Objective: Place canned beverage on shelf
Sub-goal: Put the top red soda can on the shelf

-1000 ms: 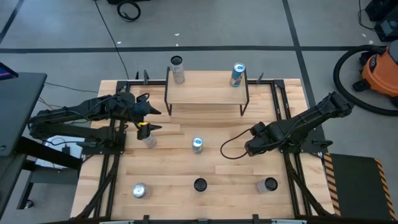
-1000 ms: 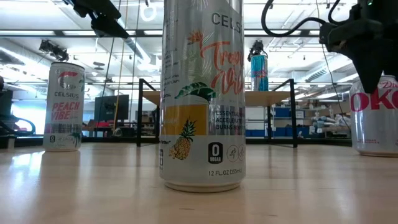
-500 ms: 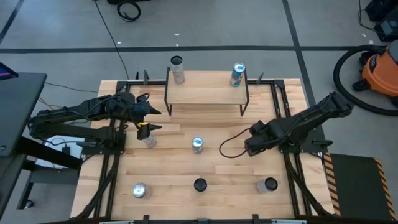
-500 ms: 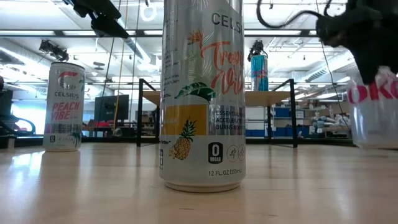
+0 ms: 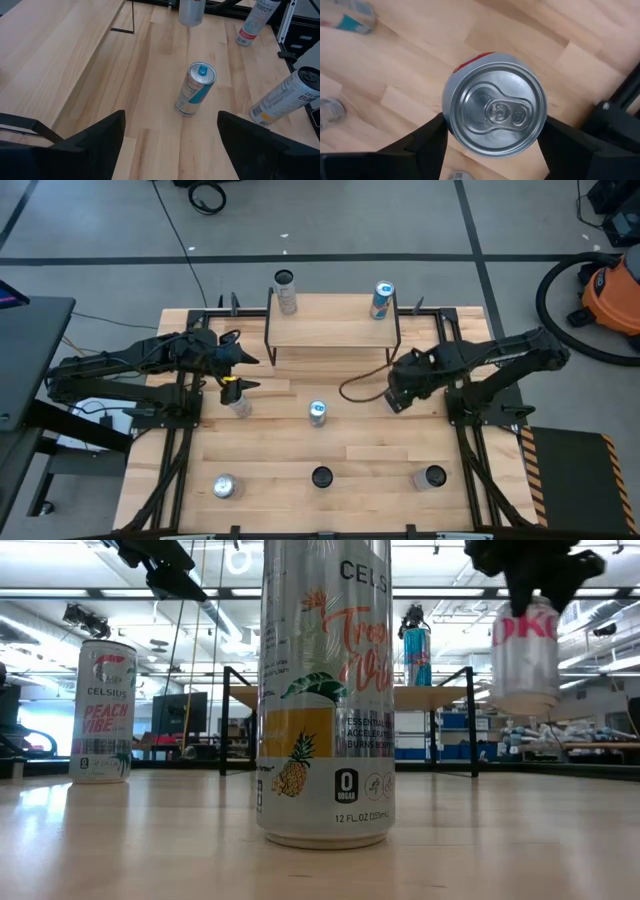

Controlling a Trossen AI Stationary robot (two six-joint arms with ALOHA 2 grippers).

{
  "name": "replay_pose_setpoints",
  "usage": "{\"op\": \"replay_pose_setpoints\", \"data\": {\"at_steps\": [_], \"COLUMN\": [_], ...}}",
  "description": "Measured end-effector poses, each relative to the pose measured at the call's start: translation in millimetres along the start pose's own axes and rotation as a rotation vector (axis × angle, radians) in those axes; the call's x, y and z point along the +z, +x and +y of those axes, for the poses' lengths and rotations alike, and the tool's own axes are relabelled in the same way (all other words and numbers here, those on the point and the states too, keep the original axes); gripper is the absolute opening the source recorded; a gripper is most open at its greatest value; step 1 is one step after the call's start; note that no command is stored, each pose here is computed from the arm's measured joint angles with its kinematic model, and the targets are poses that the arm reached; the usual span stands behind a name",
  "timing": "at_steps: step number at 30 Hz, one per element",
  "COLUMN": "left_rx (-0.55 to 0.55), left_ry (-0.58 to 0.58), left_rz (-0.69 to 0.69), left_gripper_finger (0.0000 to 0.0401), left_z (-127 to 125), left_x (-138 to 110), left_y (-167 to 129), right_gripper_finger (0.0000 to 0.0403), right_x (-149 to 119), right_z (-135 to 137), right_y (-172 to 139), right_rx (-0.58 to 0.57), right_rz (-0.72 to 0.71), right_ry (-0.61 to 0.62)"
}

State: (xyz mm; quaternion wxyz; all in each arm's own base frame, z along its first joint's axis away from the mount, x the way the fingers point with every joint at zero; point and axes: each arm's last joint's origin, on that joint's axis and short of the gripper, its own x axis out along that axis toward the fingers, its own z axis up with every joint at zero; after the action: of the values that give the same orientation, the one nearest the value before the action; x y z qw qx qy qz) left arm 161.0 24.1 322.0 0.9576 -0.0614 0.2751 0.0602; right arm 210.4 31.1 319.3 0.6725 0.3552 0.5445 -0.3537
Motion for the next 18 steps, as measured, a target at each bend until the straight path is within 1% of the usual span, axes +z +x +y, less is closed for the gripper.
{"op": "replay_pose_setpoints", "data": {"at_steps": [6,11,18], "left_rx": [0.0,0.0,0.0], "left_ry": [-0.013,-0.02,-0.026], "left_rz": [0.0,0.001,0.002], "left_gripper_finger": [0.0318,0.0318,0.0318], "left_z": [0,0,0], "left_x": [0,0,0], "left_y": [0,0,0], "right_gripper_finger": [0.0275,0.0275,0.0275], "right_x": [24,48,84], "right_z": [8,21,35], "right_y": [-12,-21,-36], "right_rx": [0.033,0.054,0.051], "right_rz": [-0.029,-0.059,-0.099], "right_ry": [-0.066,-0.151,-0.256]}}
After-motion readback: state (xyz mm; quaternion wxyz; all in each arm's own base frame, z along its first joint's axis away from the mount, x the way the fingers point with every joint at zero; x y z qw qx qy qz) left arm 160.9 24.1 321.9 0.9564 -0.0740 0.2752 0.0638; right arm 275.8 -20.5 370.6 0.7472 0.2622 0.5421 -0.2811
